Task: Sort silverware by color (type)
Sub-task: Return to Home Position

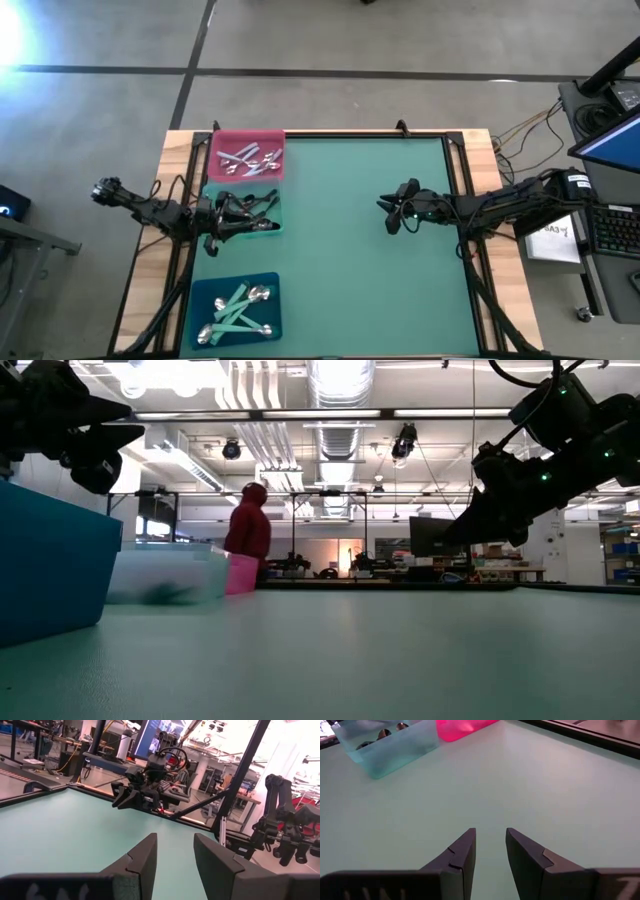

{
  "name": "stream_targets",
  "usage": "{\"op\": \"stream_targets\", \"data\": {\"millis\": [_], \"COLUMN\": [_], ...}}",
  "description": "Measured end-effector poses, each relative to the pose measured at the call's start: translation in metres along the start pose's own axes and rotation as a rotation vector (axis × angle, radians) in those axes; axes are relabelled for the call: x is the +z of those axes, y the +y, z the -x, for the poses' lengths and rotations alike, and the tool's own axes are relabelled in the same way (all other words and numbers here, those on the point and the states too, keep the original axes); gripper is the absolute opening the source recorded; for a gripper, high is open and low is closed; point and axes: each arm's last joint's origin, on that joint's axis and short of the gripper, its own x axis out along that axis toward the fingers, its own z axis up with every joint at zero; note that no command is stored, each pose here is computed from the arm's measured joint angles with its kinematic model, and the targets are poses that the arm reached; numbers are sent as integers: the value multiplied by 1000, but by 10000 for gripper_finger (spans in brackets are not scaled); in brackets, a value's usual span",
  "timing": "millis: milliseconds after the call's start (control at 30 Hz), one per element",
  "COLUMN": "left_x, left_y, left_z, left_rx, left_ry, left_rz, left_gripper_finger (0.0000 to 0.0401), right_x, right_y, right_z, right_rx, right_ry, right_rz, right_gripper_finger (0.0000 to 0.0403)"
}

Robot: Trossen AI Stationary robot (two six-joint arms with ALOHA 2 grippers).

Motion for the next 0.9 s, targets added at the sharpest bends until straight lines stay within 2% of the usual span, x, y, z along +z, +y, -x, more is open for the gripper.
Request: {"op": "stream_targets", "data": {"millis": [900], "left_x": [5], "left_y": [-2], "left_z": [-1], "left_rx": [1], "left_ry": [2], "left_rz": [-1], "left_gripper_finger": [114], "right_x": [0], "right_y": [0], "right_z": [0], "right_rx": [0], "right_ry": [0], "right_rz": [0], "right_gripper_finger": [98]}}
